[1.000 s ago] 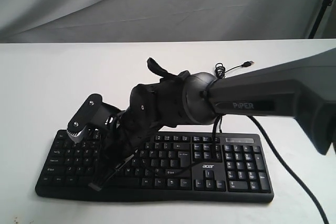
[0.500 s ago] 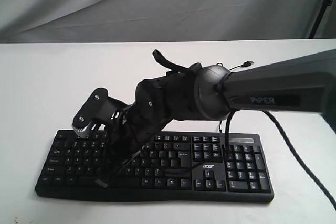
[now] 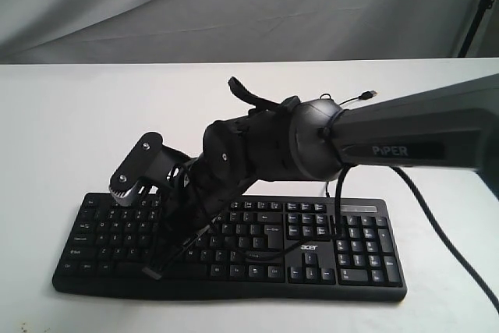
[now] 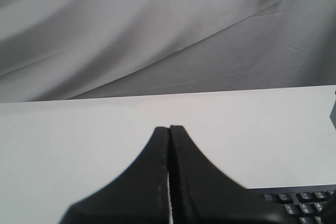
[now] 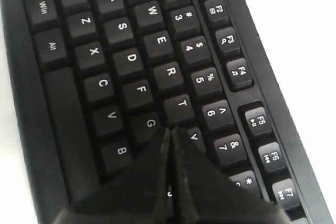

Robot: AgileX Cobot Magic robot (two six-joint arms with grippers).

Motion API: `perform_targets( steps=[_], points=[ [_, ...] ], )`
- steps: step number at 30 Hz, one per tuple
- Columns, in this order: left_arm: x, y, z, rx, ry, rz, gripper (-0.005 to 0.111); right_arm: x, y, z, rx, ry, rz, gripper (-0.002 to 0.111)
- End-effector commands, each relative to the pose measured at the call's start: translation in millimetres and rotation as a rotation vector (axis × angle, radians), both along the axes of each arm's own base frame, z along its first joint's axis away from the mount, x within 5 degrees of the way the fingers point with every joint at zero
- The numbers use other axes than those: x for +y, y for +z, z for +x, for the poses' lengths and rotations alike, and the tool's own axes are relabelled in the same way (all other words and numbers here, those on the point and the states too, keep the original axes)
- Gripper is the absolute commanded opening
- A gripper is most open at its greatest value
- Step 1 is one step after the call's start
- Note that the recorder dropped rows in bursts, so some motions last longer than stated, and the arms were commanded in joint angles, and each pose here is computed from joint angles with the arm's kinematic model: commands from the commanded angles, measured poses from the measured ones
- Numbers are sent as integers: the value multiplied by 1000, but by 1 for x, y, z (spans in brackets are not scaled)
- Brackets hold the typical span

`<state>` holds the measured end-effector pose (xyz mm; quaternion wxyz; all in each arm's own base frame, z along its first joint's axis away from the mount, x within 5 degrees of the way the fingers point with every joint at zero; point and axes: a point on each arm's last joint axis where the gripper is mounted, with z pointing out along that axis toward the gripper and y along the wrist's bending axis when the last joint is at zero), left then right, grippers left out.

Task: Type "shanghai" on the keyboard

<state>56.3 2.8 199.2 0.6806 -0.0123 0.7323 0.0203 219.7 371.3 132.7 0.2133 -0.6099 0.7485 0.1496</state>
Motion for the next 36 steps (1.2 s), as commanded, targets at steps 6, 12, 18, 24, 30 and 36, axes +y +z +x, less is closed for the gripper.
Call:
perform_targets(
  steps=[6,12,18,24,30,36],
  points=[
    [0,0,0,-6,-7,-4,0,-3,-4,2,7,-12,-4,0],
    [0,0,0,-6,-7,-4,0,-2,-11,2,23,-20,-13,0],
    [0,0,0,-6,-7,-4,0,-2,-9,2,18,-17,-10,0],
    [0,0,0,-6,-7,-4,0,16,25,7,-35,39,36,0],
    [0,0,0,-6,-7,-4,0,52,25,8,-32,105,37,0],
    [0,0,0,-6,-7,-4,0,84,10,3,8,174,7,0]
  ],
)
